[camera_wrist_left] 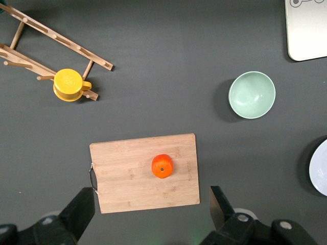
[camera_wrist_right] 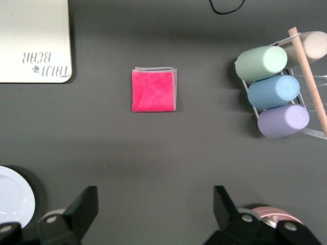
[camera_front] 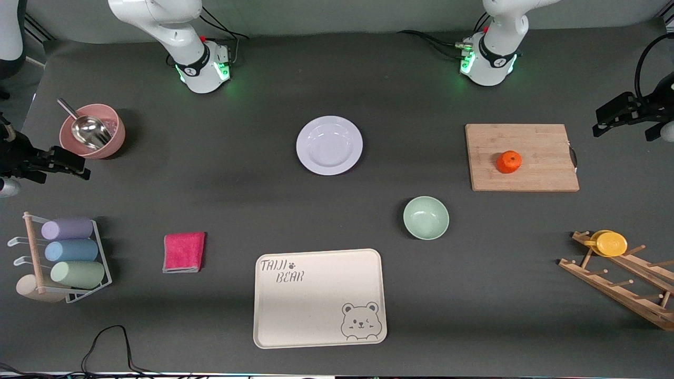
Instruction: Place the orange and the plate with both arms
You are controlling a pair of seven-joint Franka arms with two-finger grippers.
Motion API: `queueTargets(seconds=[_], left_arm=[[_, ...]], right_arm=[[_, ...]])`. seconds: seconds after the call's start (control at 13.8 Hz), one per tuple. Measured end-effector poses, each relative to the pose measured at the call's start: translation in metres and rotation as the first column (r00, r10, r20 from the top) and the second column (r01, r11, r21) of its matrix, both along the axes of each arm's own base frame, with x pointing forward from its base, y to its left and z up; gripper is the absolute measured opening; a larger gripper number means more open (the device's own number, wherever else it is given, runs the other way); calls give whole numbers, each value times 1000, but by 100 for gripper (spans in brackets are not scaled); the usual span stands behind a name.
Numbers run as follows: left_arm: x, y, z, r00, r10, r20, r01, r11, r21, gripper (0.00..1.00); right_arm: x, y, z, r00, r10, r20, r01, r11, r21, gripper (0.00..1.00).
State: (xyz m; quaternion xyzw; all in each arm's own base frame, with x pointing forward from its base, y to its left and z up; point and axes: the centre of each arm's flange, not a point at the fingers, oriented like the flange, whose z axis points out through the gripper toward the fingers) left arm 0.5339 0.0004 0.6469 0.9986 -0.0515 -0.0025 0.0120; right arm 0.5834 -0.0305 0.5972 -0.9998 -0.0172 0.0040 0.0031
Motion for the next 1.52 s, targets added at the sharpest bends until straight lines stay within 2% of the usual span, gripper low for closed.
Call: queueTargets(seconds=[0.43, 0.65, 0.87, 1.16, 1.52], left_arm=[[0, 0, -2, 1000, -1, -9, 1, 1000, -1, 100], [1, 0, -22, 998, -3, -67, 3, 1000, -4, 100], [5, 5, -74, 991, 2, -135, -1, 1000, 2, 100], [0, 8, -153, 986, 12, -164, -10, 1000, 15, 100], [-40, 8, -231, 995, 22, -96, -18, 999, 43, 100]], right_arm=[[0, 0, 0, 1000, 0, 0, 0, 1000, 0, 100], [0, 0, 0, 1000, 0, 1, 0, 1000, 0, 100], [-4, 0, 6, 1000, 0, 8, 0, 1000, 0, 100], [-26, 10, 15, 999, -44, 1, 44, 999, 5, 100], [-76, 63, 17, 996, -83, 14, 83, 996, 13, 100]])
